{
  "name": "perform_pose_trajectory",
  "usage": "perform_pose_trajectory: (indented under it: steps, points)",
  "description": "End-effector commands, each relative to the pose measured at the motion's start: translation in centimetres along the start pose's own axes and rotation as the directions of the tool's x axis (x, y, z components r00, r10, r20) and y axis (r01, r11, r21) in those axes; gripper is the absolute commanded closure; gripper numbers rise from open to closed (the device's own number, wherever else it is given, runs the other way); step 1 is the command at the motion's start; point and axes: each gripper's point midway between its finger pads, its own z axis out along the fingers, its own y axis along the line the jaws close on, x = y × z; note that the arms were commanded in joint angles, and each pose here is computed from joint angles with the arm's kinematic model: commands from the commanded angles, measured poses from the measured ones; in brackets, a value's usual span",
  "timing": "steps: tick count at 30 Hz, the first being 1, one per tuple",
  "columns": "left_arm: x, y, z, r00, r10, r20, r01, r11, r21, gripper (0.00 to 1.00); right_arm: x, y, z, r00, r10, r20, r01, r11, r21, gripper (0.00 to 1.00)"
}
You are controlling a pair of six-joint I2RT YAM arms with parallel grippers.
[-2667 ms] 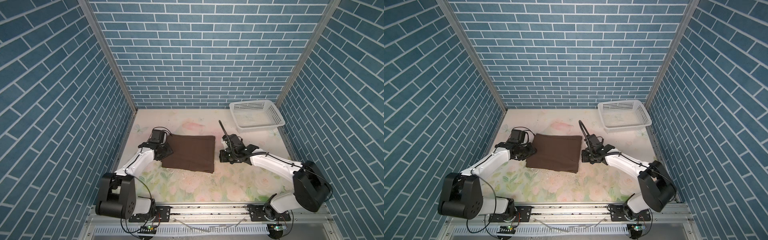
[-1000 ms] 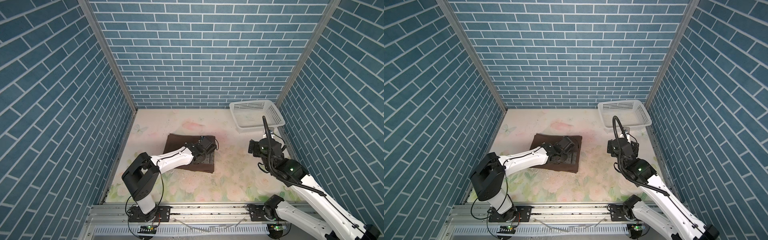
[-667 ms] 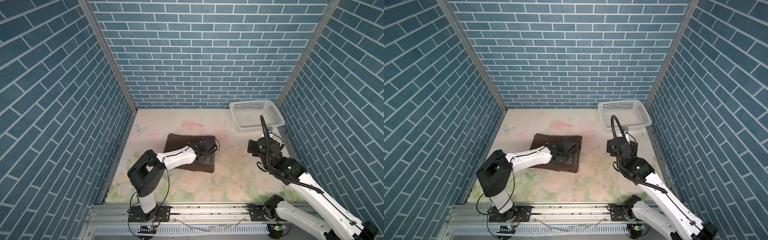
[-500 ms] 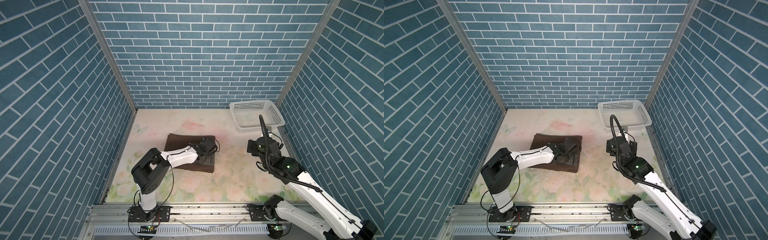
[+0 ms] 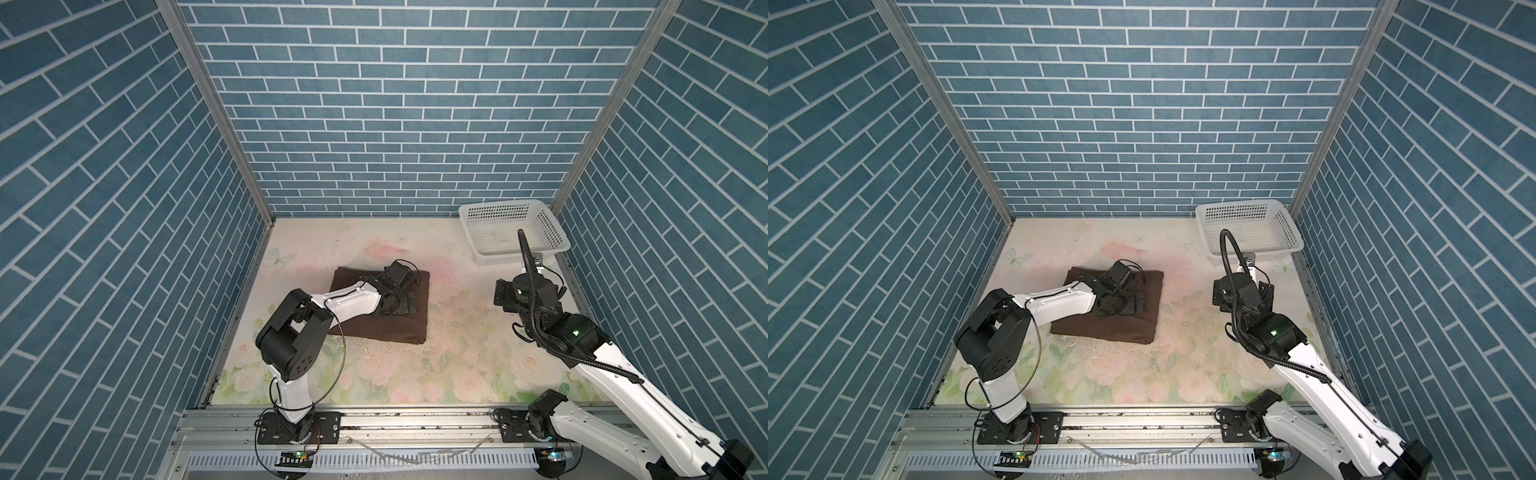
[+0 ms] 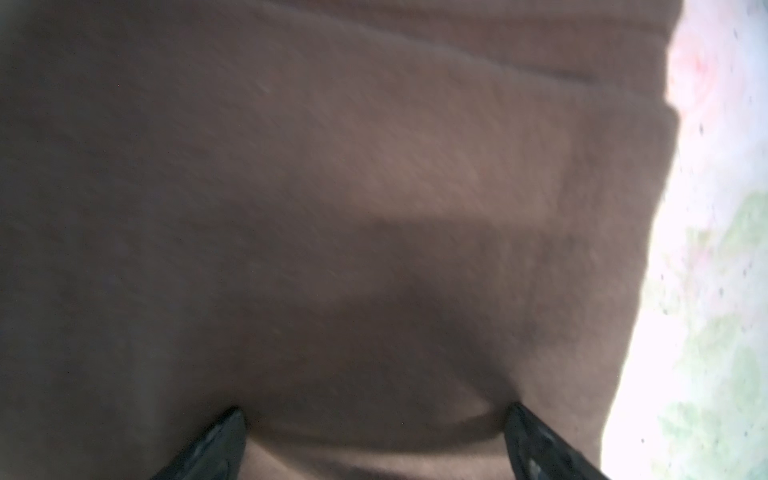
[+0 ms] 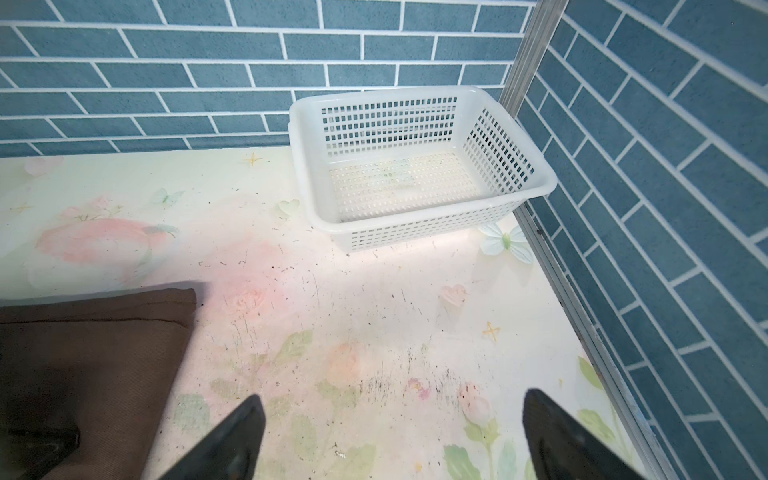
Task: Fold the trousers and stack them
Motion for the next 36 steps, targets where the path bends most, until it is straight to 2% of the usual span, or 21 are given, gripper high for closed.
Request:
perform_pose_trajectory:
  steps: [1, 12, 18, 22, 28, 31, 36]
  points:
    - [0.6, 3.4, 1.1, 0.999, -0.031, -0.036, 0.028, 0.995, -0.092, 0.02, 1.1, -0.3, 0.4, 1.0, 0.007, -0.023, -0.006, 1.0, 0.016, 0.04]
    - [-1.0, 8.2, -0.4, 0.992, -0.127, 0.005, 0.126, 0.98, -0.157, 0.02, 1.4, -0.4, 0.4, 0.999, 0.002, -0.034, -0.001, 1.0, 0.014, 0.04]
    - [-1.5, 8.2, -2.3, 0.992, -0.122, 0.038, 0.126, 0.982, -0.143, 0.02, 1.6, -0.5, 0.3, 0.999, 0.008, -0.032, -0.008, 1.0, 0.013, 0.04]
    - [-2.1, 7.6, -4.8, 0.994, -0.053, 0.09, 0.068, 0.983, -0.168, 0.02, 1.5, -0.4, 0.3, 0.999, 0.013, -0.03, -0.013, 1.0, 0.009, 0.04]
    - [-2.0, 5.5, -7.4, 0.99, 0.025, 0.138, -0.01, 0.994, -0.11, 0.06, 1.6, 0.0, 0.7, 0.999, 0.019, -0.04, -0.02, 1.0, 0.0, 0.04]
    - [-0.9, 3.5, -8.3, 0.984, 0.112, 0.136, -0.099, 0.99, -0.098, 0.08, 1.6, 0.1, 0.8, 0.999, 0.024, -0.043, -0.024, 1.0, -0.004, 0.04]
    - [2.8, 0.4, -8.1, 0.963, 0.26, 0.071, -0.256, 0.965, -0.063, 0.1, 1.8, 0.1, 0.8, 0.999, 0.02, -0.046, -0.02, 1.0, -0.003, 0.04]
